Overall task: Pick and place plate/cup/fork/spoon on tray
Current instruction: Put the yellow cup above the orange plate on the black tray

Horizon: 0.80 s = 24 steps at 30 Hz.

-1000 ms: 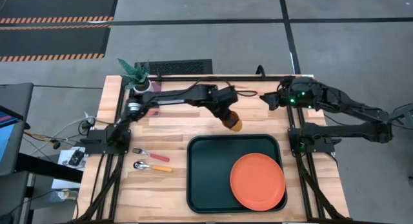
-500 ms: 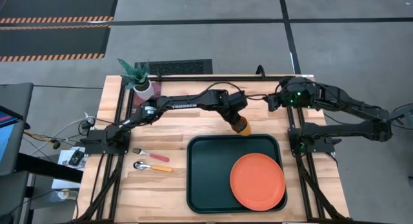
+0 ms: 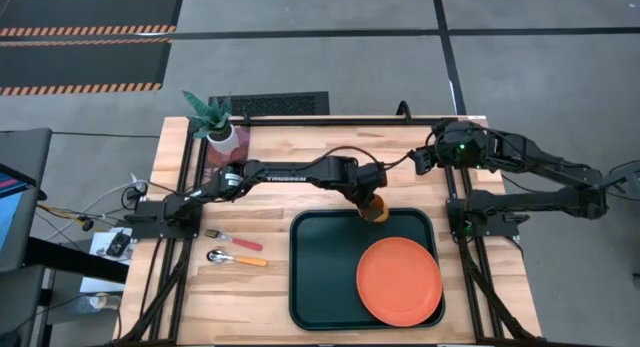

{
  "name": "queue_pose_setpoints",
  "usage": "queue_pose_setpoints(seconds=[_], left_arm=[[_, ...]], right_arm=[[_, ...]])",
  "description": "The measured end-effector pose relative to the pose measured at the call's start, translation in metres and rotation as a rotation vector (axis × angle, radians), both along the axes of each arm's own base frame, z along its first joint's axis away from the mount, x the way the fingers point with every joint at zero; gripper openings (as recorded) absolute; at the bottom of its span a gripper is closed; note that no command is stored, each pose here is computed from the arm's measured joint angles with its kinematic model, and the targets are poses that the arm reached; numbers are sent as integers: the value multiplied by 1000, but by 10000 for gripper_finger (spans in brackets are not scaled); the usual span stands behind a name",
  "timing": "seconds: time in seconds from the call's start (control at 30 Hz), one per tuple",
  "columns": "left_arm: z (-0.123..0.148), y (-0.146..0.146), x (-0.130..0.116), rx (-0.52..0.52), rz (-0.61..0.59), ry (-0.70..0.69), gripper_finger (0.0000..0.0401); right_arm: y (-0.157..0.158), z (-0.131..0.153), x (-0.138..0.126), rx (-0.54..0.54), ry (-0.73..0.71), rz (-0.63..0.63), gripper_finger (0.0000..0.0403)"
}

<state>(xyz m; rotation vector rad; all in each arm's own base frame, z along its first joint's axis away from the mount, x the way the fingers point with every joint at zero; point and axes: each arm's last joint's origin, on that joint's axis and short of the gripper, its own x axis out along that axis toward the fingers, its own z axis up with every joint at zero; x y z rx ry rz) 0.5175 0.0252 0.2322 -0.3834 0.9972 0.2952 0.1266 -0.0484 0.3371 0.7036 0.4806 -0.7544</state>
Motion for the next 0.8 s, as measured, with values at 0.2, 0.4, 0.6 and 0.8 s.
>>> queue_pose_setpoints(seconds=[0.2, 0.4, 0.6, 0.8], left_arm=[[-1, 0, -1, -5, 10, 9, 0], [-1, -9, -1, 3, 21, 12, 0], [-1, -12, -1, 5, 18, 22, 0], [-3, -12, -4, 12, 27, 52, 0]], right_arm=[[0, 0, 0, 0, 1, -1, 209], [0, 1, 1, -3, -9, -2, 209], [0, 1, 1, -15, -4, 7, 209], [0, 1, 1, -17, -2, 8, 209]])
